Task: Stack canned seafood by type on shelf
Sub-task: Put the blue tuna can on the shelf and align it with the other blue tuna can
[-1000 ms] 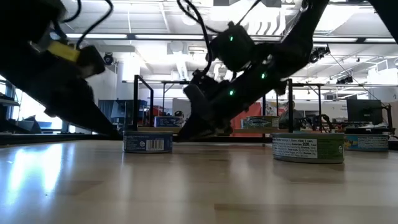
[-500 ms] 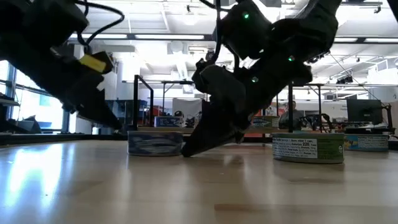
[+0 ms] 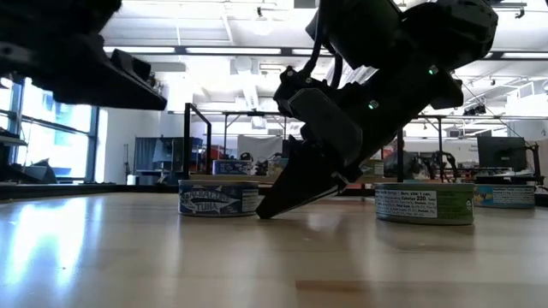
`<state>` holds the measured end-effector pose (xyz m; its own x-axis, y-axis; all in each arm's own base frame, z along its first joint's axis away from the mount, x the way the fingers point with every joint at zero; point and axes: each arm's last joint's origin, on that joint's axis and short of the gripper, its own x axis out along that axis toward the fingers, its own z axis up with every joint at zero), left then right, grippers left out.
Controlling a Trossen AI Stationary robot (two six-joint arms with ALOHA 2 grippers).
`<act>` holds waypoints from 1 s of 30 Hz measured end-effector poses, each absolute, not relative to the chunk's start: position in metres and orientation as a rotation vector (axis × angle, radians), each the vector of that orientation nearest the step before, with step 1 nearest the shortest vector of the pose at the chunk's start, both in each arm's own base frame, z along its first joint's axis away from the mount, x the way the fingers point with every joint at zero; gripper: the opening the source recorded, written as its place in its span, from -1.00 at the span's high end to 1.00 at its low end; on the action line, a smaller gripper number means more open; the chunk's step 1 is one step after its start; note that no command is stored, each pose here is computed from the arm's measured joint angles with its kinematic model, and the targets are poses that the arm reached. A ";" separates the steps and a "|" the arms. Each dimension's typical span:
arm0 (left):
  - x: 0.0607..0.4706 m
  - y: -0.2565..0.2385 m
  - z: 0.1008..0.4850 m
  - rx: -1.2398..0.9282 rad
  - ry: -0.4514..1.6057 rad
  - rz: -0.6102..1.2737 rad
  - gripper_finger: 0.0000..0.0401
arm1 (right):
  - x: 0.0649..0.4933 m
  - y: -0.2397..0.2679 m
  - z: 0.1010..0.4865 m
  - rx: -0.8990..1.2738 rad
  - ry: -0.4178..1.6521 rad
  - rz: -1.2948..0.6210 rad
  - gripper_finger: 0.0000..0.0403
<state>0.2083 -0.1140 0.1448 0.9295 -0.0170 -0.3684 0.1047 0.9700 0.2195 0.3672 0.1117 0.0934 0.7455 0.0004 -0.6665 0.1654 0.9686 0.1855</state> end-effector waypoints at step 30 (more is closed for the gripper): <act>0.293 -0.139 0.113 0.552 0.730 0.051 0.96 | 0.360 0.138 0.095 0.226 0.694 -0.036 1.00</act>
